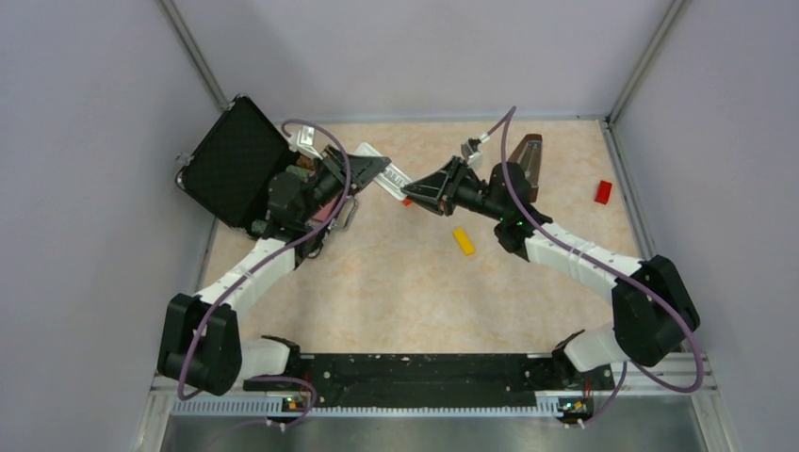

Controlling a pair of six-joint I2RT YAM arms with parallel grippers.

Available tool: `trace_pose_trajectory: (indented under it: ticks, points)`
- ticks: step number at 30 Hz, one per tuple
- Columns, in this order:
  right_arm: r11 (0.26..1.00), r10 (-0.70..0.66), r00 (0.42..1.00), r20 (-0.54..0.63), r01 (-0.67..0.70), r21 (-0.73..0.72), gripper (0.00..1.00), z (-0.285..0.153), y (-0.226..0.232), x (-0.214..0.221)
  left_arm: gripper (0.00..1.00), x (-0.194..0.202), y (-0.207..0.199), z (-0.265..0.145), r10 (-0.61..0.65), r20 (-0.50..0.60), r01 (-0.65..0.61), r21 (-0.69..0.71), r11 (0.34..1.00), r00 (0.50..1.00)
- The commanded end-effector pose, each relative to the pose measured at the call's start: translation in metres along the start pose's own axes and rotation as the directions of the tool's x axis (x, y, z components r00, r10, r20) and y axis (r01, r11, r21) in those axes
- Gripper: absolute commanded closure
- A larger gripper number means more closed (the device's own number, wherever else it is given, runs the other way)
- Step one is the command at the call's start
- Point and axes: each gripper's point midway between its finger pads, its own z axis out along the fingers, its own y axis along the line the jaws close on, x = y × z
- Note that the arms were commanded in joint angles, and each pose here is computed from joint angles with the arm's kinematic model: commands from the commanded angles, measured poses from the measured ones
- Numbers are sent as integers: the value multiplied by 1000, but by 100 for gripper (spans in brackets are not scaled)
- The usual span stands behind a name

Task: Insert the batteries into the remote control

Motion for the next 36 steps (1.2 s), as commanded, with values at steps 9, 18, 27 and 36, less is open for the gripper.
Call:
trace_pose_trajectory:
  ticks: [9, 18, 27, 36]
  points:
    - [962, 219, 974, -51, -207, 179, 88, 21, -33, 11, 100, 77, -80, -24, 251, -343, -120, 361, 925, 905]
    - [936, 245, 969, -38, -226, 269, 89, 7, -55, 9, 100, 65, -67, -18, 306, -265, -232, 277, 932, 914]
    - [991, 49, 982, -183, -24, 134, 39, -14, -37, 13, 100, 34, -53, -9, 242, -149, -220, 149, 964, 959]
    - [989, -144, 944, -296, 144, -21, 34, -25, -9, 27, 100, 26, -52, -8, 193, -130, -178, 116, 977, 973]
